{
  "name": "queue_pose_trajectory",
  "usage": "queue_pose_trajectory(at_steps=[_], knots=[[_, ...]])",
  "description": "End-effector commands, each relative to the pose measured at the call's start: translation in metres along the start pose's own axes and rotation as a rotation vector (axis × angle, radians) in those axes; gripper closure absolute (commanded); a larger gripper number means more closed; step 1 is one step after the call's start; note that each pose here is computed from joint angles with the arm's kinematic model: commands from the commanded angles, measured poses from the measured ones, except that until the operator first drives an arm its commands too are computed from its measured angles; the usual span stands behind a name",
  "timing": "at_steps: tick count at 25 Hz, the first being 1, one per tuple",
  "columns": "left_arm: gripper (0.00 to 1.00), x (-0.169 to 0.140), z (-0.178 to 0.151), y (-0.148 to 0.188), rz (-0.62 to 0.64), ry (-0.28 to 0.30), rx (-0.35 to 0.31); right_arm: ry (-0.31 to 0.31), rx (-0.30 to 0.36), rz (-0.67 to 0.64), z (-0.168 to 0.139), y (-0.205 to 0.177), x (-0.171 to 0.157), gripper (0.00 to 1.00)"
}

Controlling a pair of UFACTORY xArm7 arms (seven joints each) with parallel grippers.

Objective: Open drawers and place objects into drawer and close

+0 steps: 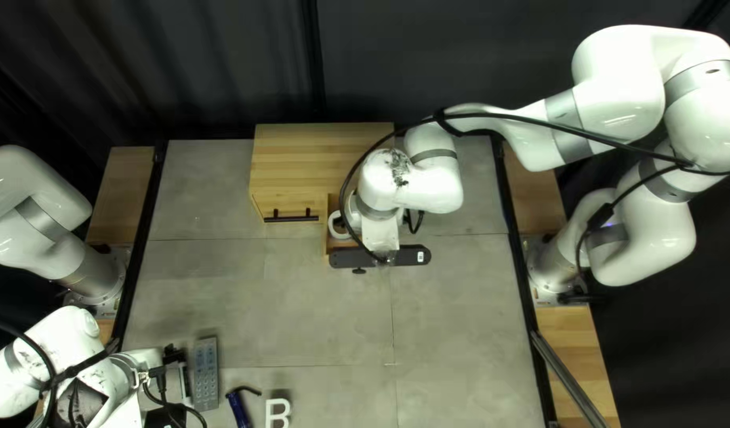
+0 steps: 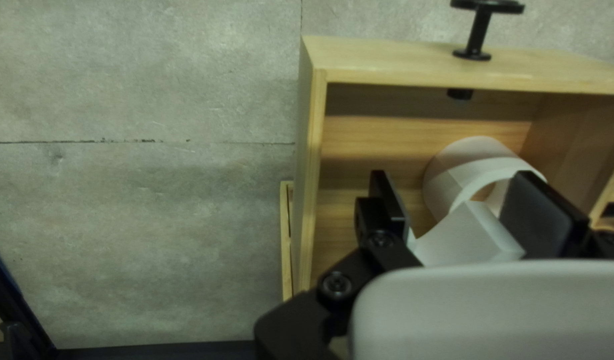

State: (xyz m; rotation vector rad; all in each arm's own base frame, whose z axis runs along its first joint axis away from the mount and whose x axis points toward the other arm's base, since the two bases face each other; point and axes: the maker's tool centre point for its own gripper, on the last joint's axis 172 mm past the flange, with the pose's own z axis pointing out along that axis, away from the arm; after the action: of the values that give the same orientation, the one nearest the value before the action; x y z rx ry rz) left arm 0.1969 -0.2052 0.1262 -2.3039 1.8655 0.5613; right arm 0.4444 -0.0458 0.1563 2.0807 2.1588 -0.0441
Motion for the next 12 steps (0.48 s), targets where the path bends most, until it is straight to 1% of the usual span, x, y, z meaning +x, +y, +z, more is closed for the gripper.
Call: queue_pose_trajectory(at_steps=[1, 12], knots=[[0.0, 0.0, 0.0, 0.0, 0.0, 0.0, 0.0, 0.013, 0.005, -0.002, 0.0026, -0.001, -0.0021, 0.91], [0.0, 0.0, 0.0, 0.0, 0.0, 0.0, 0.0, 0.031, 0.046, -0.013, 0.004, -0.0012, -0.0079, 0.92]])
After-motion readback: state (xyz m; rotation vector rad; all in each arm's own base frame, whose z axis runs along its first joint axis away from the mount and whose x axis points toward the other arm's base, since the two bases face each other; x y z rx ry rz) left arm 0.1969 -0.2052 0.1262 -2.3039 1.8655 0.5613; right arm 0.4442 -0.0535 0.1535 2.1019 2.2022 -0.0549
